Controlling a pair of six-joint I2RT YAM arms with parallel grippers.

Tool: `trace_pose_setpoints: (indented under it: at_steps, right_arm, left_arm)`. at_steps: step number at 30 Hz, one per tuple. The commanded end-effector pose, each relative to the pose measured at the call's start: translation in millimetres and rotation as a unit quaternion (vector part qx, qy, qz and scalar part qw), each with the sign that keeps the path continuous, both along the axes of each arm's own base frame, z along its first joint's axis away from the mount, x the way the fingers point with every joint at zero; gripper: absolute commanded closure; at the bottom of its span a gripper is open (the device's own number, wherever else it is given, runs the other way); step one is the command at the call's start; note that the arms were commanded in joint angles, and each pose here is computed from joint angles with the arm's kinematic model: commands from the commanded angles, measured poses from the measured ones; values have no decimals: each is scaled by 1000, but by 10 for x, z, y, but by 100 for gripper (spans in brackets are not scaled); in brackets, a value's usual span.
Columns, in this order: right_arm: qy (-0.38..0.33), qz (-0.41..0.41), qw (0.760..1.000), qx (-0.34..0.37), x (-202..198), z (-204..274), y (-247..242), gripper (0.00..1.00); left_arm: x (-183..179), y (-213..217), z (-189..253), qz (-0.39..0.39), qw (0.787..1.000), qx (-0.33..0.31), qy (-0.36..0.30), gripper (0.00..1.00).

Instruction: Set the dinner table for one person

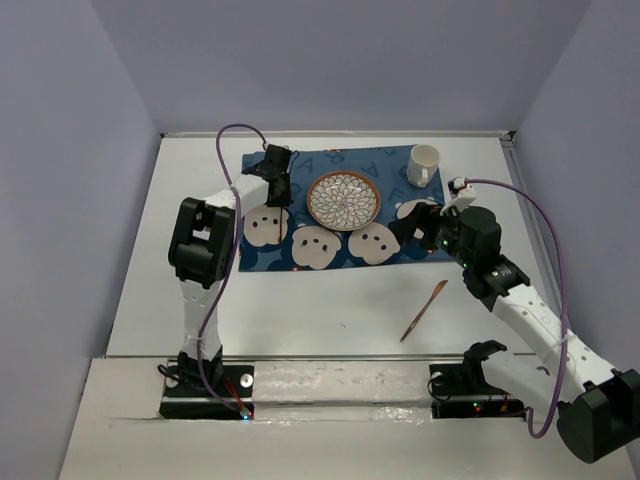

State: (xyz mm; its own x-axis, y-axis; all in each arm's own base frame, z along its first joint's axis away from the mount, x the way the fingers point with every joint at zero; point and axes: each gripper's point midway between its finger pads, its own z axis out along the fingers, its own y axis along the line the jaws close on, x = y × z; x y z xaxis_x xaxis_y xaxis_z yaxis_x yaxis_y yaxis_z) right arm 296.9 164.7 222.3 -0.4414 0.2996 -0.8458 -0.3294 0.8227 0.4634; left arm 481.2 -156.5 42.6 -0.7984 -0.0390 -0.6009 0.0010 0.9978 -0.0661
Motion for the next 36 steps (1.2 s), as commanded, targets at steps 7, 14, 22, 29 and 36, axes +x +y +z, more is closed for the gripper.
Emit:
trace_pose_setpoints:
  at_steps: [7, 14, 22, 29, 36]
  right_arm:
    - [12, -51, 999, -3, -2, 44, -175, 6]
    - [106, -181, 977, -48, -226, -646, -689, 4]
    - [191, -256, 945, -63, -536, -1051, -970, 0]
    - [269, -252, 929, -30, -765, -1296, -859, 15]
    - [372, -221, 901, -29, -1094, -1562, -715, 40]
  left_arm:
    - [30, 68, 154, 8, 1000, -4, -15, 43]
    - [-63, -109, 1019, -7, 992, -83, -92, 10]
    - [-1161, -611, 2681, -109, 940, -175, -272, 1]
    - [-2219, -442, 2896, -169, 899, -230, -333, 1]
    - [-2680, -261, 2614, -205, 879, -252, -350, 1]
